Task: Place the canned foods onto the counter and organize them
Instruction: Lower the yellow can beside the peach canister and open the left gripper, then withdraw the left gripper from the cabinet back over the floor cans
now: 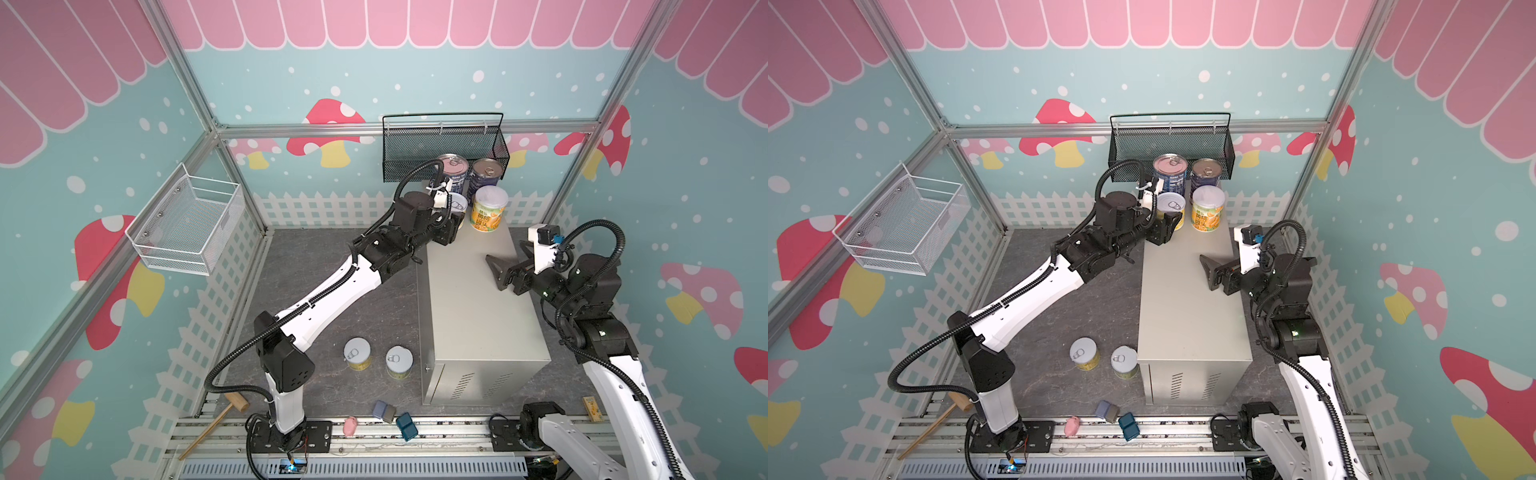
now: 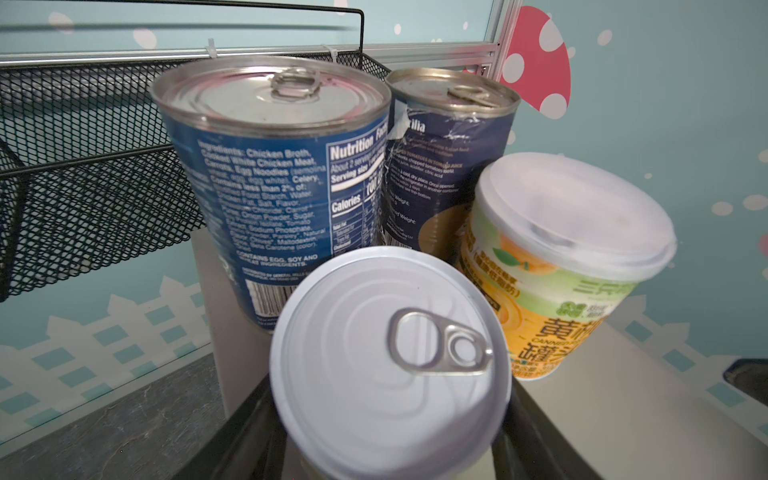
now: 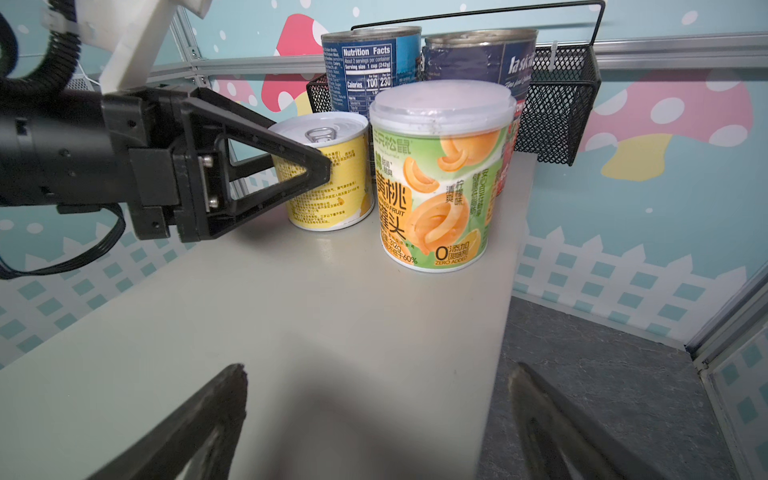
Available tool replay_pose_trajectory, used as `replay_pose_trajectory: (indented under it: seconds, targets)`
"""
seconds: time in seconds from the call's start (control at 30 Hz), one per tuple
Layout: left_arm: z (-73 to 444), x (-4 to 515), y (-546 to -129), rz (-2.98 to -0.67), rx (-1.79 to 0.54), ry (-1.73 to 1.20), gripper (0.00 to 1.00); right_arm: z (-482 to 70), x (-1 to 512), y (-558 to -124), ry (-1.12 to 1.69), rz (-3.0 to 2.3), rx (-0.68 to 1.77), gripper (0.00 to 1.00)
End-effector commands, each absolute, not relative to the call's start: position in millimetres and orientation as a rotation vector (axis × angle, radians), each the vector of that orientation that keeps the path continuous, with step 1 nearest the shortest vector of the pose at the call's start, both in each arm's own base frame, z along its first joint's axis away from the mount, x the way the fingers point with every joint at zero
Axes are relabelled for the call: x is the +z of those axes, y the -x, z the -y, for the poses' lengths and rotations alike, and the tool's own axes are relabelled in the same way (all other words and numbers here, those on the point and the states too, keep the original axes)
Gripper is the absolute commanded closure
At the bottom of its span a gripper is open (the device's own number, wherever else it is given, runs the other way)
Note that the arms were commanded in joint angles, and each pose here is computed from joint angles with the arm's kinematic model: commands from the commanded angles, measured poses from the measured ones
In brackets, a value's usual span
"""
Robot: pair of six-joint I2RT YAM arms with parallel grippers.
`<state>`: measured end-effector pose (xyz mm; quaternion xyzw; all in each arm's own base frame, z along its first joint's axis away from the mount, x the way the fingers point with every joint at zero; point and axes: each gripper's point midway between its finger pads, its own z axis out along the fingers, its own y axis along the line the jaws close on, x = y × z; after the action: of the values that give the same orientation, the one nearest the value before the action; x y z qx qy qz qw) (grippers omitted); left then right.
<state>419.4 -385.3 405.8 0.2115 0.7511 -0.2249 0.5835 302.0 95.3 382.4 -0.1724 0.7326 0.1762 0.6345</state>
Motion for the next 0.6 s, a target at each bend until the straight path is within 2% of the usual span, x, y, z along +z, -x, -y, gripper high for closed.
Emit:
replay_pose_trajectory:
  seconds: [0.0,0.07,0.2,0.4,0.57]
  targets:
    - [384,349,-425,-1.919,-0.476,-0.524,0.30,-98,383,-299,0.414,-1.661,0.396,0.00]
    - [384,352,-423,-1.915,-0.488,-0.525,0.23,-97,383,-299,0.415,-1.660,0.395,0.01]
    - [383,363,-416,-1.898,-0.522,-0.532,0.17,-98,383,-299,0.414,-1.658,0.400,0.01]
    - [365,387,-396,-1.856,-0.552,-0.513,0.15,-98,383,-300,0.415,-1.659,0.404,0.00]
    - [344,386,-388,-1.862,-0.524,-0.495,0.13,-99,382,-301,0.417,-1.661,0.409,0.00]
